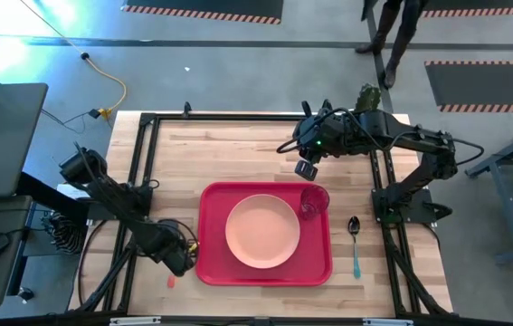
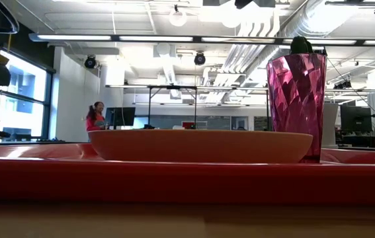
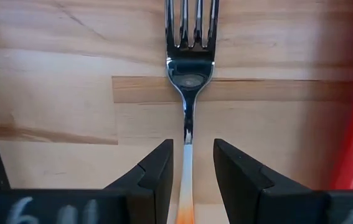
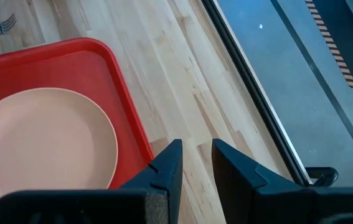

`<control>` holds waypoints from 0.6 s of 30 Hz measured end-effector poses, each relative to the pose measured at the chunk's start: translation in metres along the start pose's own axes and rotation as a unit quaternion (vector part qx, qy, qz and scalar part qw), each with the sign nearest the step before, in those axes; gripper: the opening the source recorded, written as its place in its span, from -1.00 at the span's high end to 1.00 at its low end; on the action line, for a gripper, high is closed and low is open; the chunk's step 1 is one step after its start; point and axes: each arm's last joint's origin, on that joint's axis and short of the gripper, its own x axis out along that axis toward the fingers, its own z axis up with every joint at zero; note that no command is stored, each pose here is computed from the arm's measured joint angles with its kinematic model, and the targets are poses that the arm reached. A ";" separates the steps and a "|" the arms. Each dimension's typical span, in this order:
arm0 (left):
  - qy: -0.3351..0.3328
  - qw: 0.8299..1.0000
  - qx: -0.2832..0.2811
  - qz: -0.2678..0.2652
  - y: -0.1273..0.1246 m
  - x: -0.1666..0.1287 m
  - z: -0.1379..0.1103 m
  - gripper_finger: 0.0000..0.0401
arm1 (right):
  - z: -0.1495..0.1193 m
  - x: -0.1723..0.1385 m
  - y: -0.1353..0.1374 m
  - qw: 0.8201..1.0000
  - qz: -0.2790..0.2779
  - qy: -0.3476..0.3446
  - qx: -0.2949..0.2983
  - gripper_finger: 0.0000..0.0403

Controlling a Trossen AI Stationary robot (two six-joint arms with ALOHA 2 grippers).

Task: Pick and place plate/cup/fork/spoon on tray
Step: Put the orange fork to the left of the light pink plate on the red tray

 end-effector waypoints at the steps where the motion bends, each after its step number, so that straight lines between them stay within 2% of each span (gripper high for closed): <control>1: -0.002 1.000 -0.001 0.002 -0.001 0.001 0.000 0.47 | 0.000 0.000 0.000 1.000 0.000 0.000 0.000 0.61; 8: -0.014 1.000 -0.006 0.016 -0.004 0.010 0.001 0.50 | 0.000 0.000 0.000 1.000 0.000 0.002 -0.001 0.61; 18: -0.017 1.000 0.004 0.017 -0.006 0.014 0.000 0.77 | 0.000 0.000 0.000 1.000 0.000 0.002 -0.001 0.61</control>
